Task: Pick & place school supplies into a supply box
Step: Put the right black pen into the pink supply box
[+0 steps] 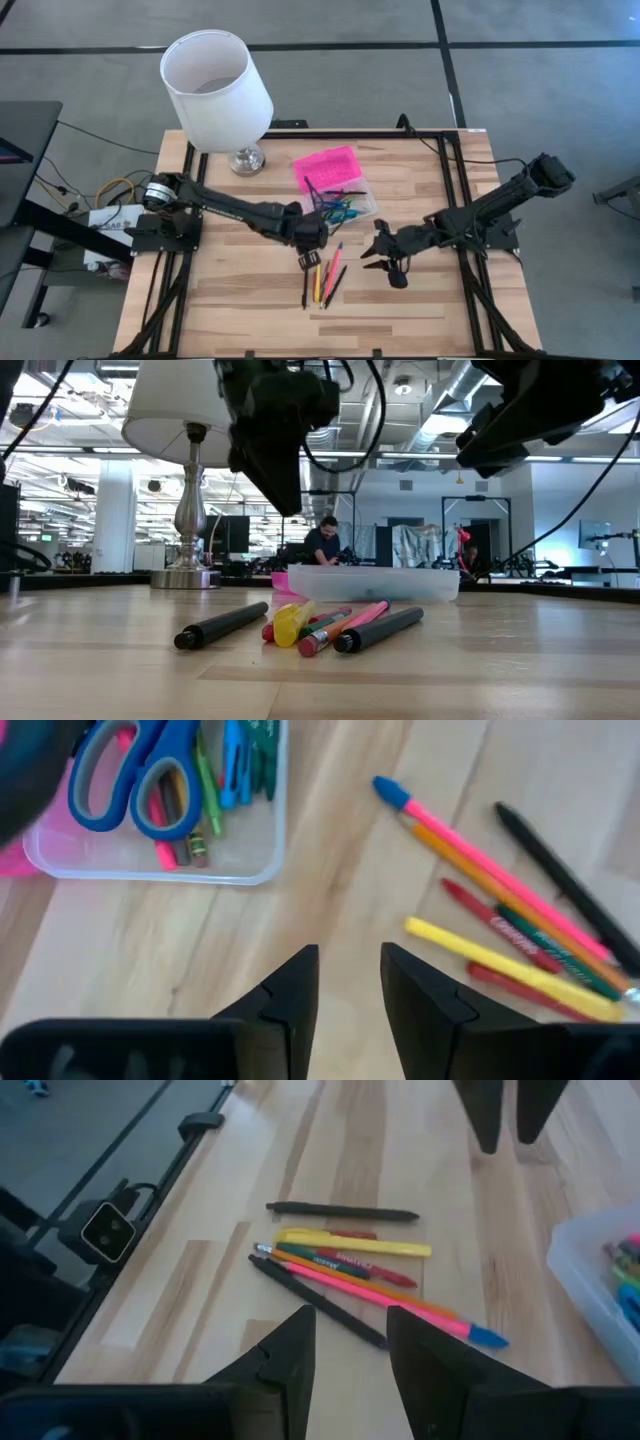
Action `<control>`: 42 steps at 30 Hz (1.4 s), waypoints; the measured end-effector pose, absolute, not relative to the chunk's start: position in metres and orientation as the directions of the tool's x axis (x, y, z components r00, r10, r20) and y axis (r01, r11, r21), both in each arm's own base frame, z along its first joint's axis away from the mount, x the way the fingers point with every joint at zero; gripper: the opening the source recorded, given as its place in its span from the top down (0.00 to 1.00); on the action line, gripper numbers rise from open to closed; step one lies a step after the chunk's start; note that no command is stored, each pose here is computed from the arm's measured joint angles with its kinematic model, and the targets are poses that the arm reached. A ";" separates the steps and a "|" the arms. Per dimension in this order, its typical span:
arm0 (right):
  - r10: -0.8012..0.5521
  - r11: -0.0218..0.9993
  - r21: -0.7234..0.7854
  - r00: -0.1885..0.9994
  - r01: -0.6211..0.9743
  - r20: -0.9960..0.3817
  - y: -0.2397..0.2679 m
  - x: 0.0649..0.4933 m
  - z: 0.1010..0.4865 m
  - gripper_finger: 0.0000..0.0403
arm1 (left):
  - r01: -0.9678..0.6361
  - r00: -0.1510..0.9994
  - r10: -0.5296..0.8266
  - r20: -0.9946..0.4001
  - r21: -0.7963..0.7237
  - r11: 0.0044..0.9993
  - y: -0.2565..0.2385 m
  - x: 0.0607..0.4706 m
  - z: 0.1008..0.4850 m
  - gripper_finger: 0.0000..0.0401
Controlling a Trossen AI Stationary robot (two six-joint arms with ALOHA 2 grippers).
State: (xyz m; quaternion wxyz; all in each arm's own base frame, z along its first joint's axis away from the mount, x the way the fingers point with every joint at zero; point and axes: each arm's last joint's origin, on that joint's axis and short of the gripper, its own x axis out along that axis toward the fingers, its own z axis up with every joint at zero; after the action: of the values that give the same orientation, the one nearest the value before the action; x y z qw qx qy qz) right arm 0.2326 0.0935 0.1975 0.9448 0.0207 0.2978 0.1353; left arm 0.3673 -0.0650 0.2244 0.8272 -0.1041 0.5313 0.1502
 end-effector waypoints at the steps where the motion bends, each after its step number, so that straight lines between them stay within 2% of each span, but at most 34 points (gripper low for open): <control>1: 0.276 0.959 0.112 0.785 -0.259 -0.555 0.092 0.233 0.198 0.71 | -0.365 0.397 0.147 -0.906 -0.009 0.931 -0.071 0.366 0.225 0.74; 6: 0.320 0.939 0.071 0.776 -0.338 -0.543 0.090 0.239 0.198 0.71 | -0.401 0.404 0.201 -0.893 0.024 0.916 -0.102 0.352 0.230 0.74; 12: 0.390 0.880 0.018 0.702 -0.474 -0.596 0.106 0.265 0.187 0.71 | -0.487 0.405 0.292 -0.866 0.066 0.871 -0.134 0.325 0.241 0.74; 20: 0.363 0.824 -0.090 0.644 -0.559 -0.674 0.116 0.304 0.175 0.71 | -0.612 0.459 0.360 -0.812 0.005 0.791 -0.169 0.282 0.263 0.74; 28: 0.385 0.739 -0.077 0.515 -0.669 -0.766 0.120 0.330 0.150 0.71 | -0.688 0.498 0.395 -0.772 -0.075 0.722 -0.196 0.253 0.266 0.74; 34: 0.367 0.730 -0.054 0.458 -0.681 -0.809 0.123 0.341 0.138 0.71 | -0.721 0.530 0.418 -0.737 -0.133 0.679 -0.211 0.234 0.267 0.74; 42: 0.346 0.739 -0.079 0.477 -0.669 -0.808 0.116 0.346 0.139 0.71 | -0.733 0.539 0.425 -0.727 -0.157 0.662 -0.219 0.222 0.267 0.74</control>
State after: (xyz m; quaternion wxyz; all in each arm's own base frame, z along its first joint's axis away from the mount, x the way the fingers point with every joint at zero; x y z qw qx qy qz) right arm 0.3455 0.1162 0.1392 0.8366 -0.1962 0.4117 0.3033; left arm 0.2224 -0.2187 0.2667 0.8470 -0.2286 0.3369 0.3419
